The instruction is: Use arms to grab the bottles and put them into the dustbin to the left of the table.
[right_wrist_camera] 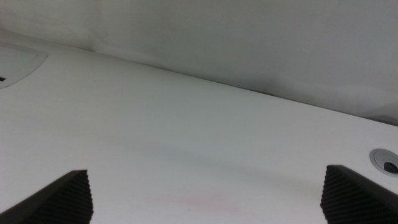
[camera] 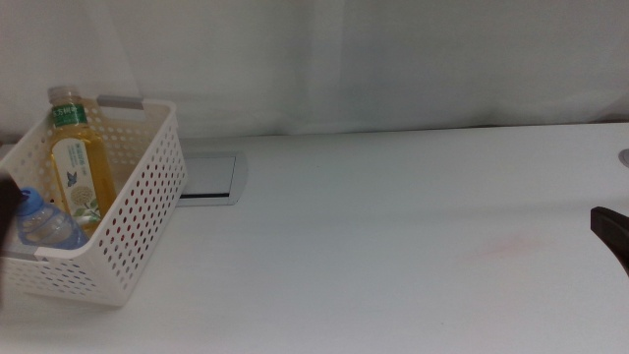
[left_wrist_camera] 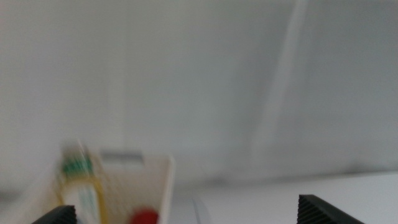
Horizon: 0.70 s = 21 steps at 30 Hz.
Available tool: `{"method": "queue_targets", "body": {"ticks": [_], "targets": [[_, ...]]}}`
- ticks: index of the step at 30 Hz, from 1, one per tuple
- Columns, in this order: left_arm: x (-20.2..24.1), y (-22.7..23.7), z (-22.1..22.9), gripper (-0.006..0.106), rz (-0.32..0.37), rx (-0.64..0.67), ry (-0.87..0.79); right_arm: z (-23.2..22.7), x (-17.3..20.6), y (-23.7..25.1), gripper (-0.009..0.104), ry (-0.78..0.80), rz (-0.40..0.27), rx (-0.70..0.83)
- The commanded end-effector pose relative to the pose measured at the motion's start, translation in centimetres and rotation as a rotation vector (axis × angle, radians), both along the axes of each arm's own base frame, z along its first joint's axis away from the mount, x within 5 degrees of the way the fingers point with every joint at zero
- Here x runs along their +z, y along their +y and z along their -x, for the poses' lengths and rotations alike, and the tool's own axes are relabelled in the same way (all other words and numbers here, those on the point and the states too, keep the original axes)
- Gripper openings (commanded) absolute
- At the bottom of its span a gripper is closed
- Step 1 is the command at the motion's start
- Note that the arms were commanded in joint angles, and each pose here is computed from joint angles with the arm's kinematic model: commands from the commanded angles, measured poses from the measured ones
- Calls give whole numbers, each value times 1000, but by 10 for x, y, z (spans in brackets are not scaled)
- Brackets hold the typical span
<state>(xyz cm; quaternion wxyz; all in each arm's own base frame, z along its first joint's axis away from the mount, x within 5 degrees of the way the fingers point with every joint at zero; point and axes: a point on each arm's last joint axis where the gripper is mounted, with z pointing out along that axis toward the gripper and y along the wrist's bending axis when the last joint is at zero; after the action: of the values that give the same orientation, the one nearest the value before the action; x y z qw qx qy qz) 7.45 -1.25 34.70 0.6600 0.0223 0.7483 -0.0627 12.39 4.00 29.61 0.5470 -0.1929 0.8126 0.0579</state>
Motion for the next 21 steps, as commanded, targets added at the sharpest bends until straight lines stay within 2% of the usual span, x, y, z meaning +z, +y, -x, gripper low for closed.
{"method": "queue_targets", "body": {"ticks": [1, 3, 7, 12, 14, 21], "targets": [[-34, -3, 6, 93, 82, -21, 13, 0, -1, -1, 103, -8, 5, -6], [-73, -7, 12, 93, 132, -51, 46, 0, -1, -1, 103, -11, 16, -5], [-109, -9, 16, 93, 203, -70, 8, 0, -1, -1, 103, -10, 12, -6], [-132, -11, 16, 93, 93, -98, -25, 0, -1, -1, 103, -10, 13, -6], [-144, -10, 15, 93, 10, -99, -11, 0, -1, -1, 103, -10, 13, -6], [-163, -9, 14, 93, -27, -94, 44, 0, -1, -1, 103, -10, 13, -6]]}}
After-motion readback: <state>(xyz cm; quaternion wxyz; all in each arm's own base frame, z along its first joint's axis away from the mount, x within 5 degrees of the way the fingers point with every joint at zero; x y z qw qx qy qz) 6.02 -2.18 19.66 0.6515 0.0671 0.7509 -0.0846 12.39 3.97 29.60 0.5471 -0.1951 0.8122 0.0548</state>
